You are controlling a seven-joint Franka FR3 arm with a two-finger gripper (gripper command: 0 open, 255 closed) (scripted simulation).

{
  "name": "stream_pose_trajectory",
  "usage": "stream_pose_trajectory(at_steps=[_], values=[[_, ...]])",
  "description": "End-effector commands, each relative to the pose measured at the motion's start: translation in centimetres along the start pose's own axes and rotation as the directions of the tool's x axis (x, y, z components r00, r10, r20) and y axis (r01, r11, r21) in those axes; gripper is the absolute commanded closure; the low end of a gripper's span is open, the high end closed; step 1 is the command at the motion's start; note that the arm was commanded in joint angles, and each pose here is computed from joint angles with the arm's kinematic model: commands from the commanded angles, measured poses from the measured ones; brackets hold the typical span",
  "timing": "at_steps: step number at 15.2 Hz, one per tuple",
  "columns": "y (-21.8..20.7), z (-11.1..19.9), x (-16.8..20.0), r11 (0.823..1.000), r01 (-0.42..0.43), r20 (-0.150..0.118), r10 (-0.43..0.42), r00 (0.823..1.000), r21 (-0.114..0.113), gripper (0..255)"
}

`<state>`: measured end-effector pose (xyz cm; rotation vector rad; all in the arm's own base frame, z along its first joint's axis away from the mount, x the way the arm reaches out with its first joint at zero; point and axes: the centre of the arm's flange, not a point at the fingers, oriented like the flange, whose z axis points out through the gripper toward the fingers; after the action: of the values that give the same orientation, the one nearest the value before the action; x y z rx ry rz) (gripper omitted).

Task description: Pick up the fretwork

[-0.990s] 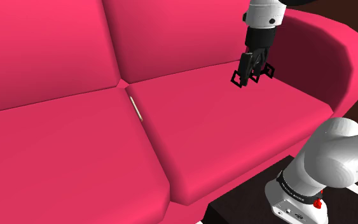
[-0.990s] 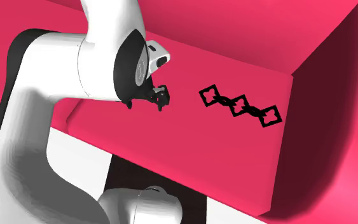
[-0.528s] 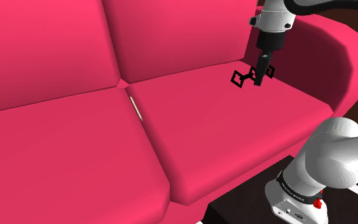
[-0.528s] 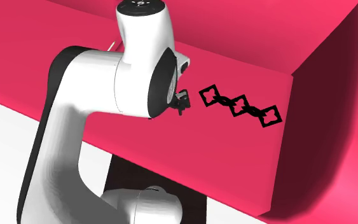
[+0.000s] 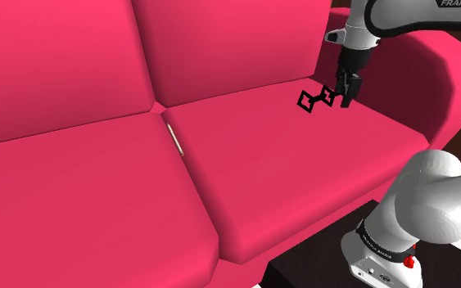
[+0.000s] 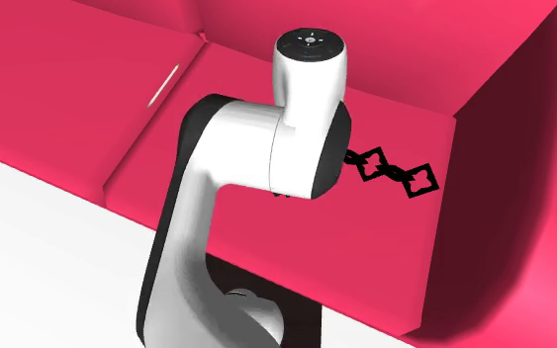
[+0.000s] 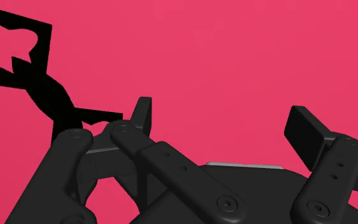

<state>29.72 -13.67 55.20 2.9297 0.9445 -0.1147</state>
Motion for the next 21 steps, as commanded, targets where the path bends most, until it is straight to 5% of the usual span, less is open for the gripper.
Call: stream_pose_trajectory(at_steps=[1, 6, 13, 21], values=[[2.3, 0.6, -0.7, 0.995, 0.103, -0.001, -0.103, 0.995, -0.014, 0], [8.2, 2.5, -1.4, 0.941, 0.334, -0.001, -0.335, 0.942, -0.046, 0], [16.0, 4.7, -0.1, 0.787, 0.61, 0.011, -0.612, 0.791, -0.087, 0], [15.8, 8.7, 0.3, 0.787, 0.61, 0.011, -0.612, 0.791, -0.087, 0]])
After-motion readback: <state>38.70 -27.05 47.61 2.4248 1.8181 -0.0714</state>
